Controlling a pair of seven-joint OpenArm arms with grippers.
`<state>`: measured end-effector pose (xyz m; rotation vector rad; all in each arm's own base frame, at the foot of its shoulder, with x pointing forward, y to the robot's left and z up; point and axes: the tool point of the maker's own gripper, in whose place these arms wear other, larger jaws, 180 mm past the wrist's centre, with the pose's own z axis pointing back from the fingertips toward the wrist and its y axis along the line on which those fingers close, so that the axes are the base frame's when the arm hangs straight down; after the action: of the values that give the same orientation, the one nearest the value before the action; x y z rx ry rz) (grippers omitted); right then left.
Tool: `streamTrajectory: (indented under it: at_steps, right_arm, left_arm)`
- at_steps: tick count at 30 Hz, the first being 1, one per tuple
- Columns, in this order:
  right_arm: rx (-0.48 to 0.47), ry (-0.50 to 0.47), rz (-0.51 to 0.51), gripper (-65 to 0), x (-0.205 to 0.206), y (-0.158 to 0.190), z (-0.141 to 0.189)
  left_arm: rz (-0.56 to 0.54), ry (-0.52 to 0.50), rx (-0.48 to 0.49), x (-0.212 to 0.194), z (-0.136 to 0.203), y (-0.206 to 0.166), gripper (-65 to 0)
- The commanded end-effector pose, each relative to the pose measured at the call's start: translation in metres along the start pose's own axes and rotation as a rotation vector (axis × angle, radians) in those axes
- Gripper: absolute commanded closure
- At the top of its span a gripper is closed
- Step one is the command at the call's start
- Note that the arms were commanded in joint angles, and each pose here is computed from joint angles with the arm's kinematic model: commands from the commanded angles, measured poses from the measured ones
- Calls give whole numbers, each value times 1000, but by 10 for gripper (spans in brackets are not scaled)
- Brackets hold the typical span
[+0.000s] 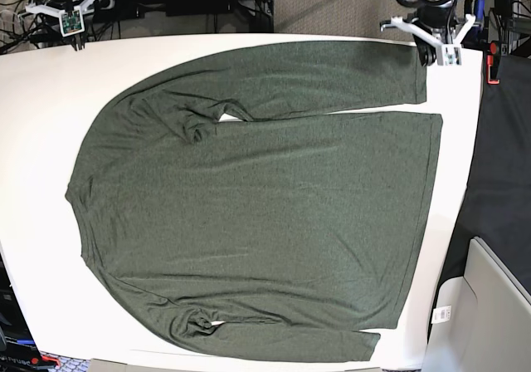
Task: Fold the T-shirt properly
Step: 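Lower both grippers onto the shirt's shoulder corners and close them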
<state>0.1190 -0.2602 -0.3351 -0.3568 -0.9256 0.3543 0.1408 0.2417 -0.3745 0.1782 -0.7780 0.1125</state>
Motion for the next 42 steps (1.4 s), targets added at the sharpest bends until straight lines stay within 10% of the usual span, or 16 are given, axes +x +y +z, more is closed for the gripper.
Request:
streamTrajectory:
  at_steps: [1,11,19,42]
  right_arm:
    - [-14,-42,11,-3,12,-6,1]
    - [-48,-118,4,-194,35,-15,-15]
    - [-85,-104,-19,-173,45,-25,-32]
    - [-117,-92,-45,-175,53,-32,-45]
  left_arm:
    - [-5,0,6,5,0,1,-28]
    - [21,15,2,23,-14,-4,-145]
    - [30,-14,7,34,-20,-3,-318]
    - [187,143,-61,-20,-48,-13,-331]
